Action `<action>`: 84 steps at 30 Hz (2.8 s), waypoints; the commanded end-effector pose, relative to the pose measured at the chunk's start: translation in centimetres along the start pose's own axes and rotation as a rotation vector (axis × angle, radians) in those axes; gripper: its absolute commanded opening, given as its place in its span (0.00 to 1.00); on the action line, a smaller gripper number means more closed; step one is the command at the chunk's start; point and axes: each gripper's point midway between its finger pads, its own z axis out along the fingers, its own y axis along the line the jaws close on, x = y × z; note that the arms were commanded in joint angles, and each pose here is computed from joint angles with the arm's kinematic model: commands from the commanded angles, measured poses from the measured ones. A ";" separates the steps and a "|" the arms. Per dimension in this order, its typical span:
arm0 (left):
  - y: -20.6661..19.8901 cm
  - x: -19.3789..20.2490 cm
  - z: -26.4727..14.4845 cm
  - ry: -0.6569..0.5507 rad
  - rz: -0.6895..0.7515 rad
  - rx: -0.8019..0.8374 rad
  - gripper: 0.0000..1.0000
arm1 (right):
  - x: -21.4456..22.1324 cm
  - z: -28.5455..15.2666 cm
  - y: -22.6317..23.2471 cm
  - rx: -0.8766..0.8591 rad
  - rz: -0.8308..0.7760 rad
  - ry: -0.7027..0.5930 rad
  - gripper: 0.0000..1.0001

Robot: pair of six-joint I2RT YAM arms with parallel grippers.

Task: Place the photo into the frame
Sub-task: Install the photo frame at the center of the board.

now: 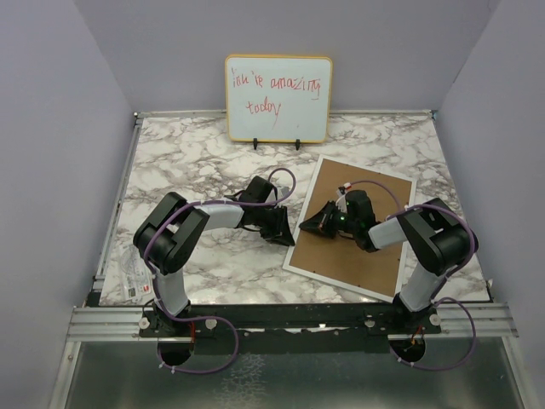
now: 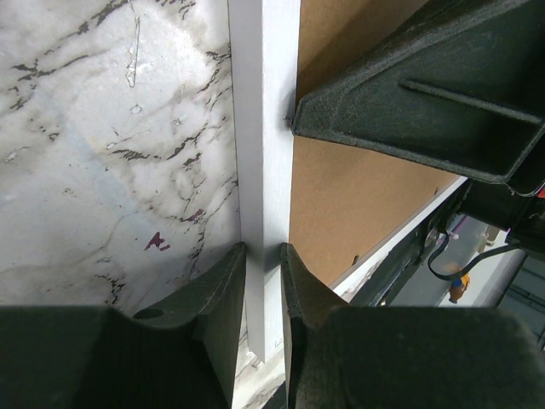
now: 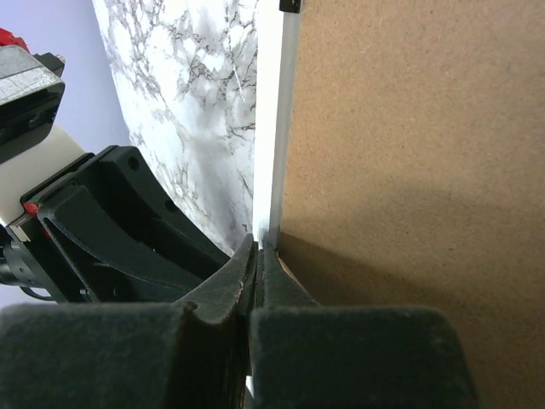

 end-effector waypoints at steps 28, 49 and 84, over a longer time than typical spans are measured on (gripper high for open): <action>8.7 4.2 1.0 0.098 -0.067 -0.311 0.24 | 3.6 -3.7 -12.9 0.574 0.119 -0.001 0.01; 2.8 -5.2 0.2 -0.067 0.028 -0.179 0.52 | -8.3 -2.7 3.8 0.248 -0.142 -0.195 0.06; 9.3 -4.1 3.7 0.048 -0.030 -0.360 0.25 | -9.0 1.8 -4.1 0.393 0.065 -0.128 0.01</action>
